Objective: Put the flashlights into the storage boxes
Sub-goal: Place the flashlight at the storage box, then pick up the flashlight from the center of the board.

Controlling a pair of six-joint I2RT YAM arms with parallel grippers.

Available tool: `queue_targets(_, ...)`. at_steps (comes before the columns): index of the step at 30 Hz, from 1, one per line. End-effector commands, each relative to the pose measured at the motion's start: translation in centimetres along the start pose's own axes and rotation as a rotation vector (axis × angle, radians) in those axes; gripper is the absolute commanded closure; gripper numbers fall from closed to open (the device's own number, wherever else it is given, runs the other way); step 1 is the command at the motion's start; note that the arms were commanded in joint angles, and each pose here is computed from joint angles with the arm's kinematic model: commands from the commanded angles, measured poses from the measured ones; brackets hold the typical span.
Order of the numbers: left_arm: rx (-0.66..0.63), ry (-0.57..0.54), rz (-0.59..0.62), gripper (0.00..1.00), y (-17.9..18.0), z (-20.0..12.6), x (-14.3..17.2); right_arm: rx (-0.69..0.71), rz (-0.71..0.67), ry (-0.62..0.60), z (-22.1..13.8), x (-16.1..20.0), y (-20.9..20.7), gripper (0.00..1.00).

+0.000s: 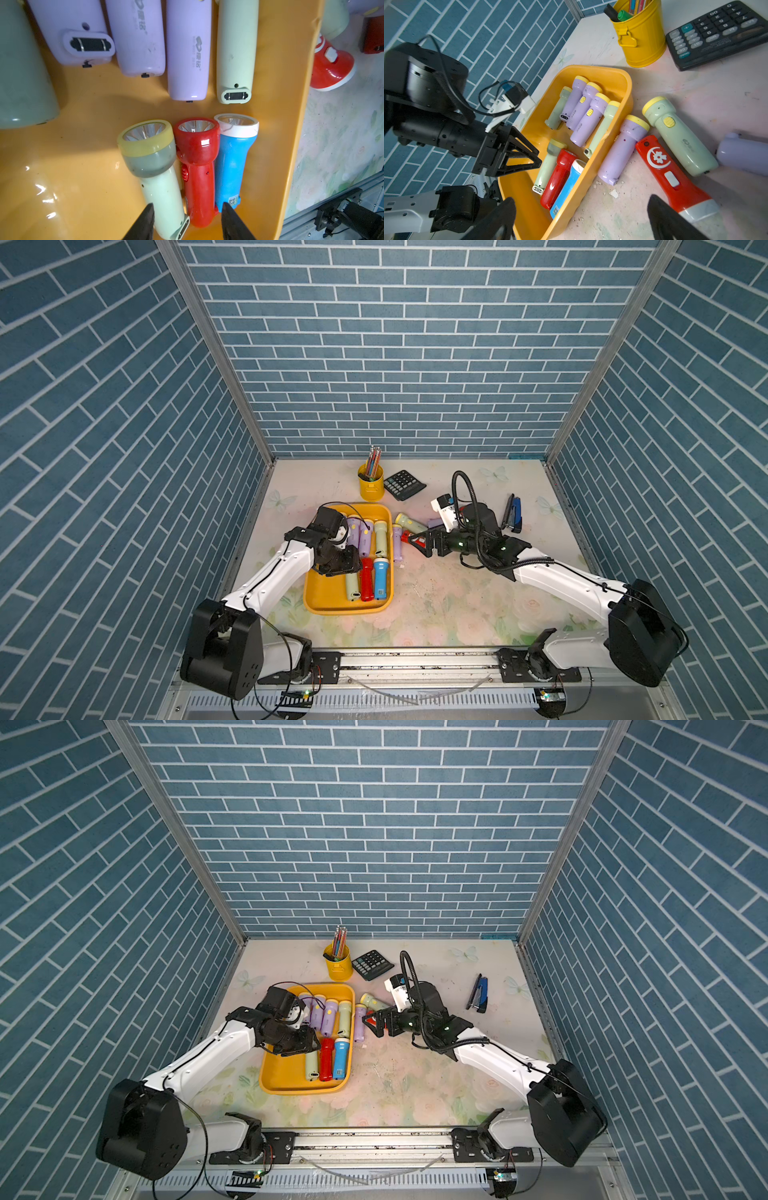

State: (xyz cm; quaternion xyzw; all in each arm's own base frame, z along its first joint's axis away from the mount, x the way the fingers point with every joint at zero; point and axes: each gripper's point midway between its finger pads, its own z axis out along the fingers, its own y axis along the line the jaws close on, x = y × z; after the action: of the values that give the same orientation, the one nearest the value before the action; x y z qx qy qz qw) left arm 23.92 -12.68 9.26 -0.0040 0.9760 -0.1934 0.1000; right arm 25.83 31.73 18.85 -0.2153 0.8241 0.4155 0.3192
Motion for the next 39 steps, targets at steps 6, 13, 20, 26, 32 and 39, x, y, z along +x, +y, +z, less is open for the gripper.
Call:
queue_targets(6,0.056,-0.083,0.006,0.47,-1.6,-1.9,-1.5,0.093,-0.054,-0.012,-2.1,-1.5,-0.3,0.01)
queue_targets(13,0.086,-0.110,0.014,0.47,-2.3,-2.3,-2.1,0.125,-0.022,0.005,-2.6,-1.7,-1.2,0.01)
queue_targets(20,0.112,-0.126,0.026,0.47,-3.2,-2.8,-3.2,0.305,0.043,0.079,-3.4,-1.3,-5.4,0.01)
queue_targets(26,0.124,-0.139,0.043,0.47,-4.1,-2.9,-4.5,0.410,0.086,0.178,-3.9,-1.2,-8.6,0.01)
queue_targets(32,0.131,-0.129,0.063,0.47,-5.3,-2.2,-6.3,0.544,0.095,0.240,-4.6,-1.9,-12.2,0.01)
queue_targets(39,0.137,-0.117,0.079,0.47,-6.5,-1.3,-8.4,0.716,0.088,0.401,-5.0,-1.5,-17.1,0.01)
